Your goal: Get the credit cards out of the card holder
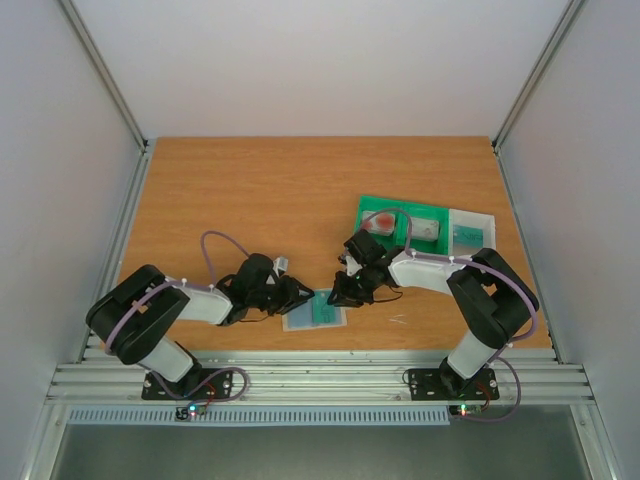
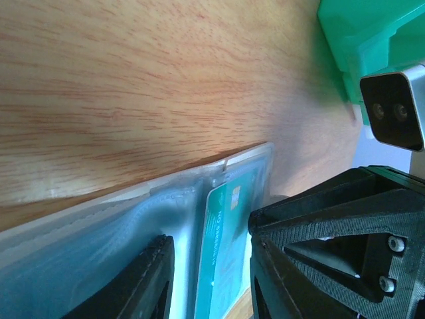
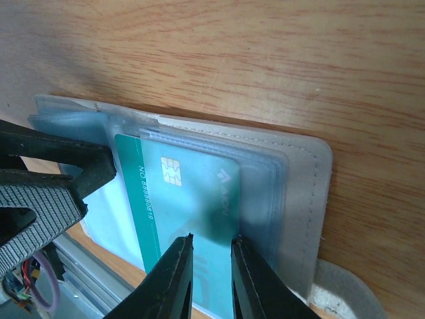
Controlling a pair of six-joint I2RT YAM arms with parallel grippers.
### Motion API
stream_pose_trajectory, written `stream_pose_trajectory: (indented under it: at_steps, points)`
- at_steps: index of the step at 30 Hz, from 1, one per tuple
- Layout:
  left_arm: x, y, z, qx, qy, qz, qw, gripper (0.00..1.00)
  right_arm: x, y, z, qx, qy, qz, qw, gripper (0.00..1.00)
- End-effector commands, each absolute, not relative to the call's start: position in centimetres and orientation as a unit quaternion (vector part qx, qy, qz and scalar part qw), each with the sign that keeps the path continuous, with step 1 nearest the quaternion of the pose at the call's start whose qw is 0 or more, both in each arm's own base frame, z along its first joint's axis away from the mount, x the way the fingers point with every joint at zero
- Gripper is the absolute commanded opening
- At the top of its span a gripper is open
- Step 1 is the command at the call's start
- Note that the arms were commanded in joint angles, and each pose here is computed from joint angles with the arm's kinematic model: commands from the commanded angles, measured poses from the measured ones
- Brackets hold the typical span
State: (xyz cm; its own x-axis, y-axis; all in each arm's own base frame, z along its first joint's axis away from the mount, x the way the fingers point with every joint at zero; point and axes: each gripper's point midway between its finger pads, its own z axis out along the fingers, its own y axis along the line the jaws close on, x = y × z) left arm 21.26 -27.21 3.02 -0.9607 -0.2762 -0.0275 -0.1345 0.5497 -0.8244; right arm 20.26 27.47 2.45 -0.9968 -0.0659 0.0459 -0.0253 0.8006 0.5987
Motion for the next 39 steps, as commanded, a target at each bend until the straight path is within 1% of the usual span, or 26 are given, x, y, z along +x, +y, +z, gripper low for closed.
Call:
stream_pose_trajectory:
  at_steps: [1,3,7,15,26,30,39]
  points:
    - [21.9,-28.2,3.7,-0.108,0.868,-0.476,0.087,0.32,19.3,26.5,1.0,0.027,-0.955,-0.294,0.042,0.2]
    - [21.9,-28.5,3.8,-0.105,0.867,-0.481,0.083,0.3,19.2,26.5,0.9,0.026,-0.955,-0.293,0.043,0.2]
    - [21.9,-29.0,4.0,-0.109,0.857,-0.497,0.079,0.22,19.2,26.4,0.7,0.024,-0.956,-0.291,0.043,0.2]
    - [21.8,-29.1,4.3,-0.111,0.853,-0.505,0.078,0.12,19.2,26.2,0.6,0.023,-0.957,-0.286,0.042,0.2]
    - [21.8,-29.3,4.5,-0.11,0.852,-0.506,0.074,0.12,19.2,26.0,0.5,0.021,-0.958,-0.283,0.041,0.2]
    - [21.8,-29.2,4.4,-0.112,0.853,-0.504,0.072,0.18,19.2,26.1,0.5,0.021,-0.958,-0.283,0.041,0.2]
    - [21.6,-29.5,3.8,-0.111,0.858,-0.497,0.063,0.17,19.1,26.1,0.4,0.02,-0.958,-0.283,0.042,0.2]
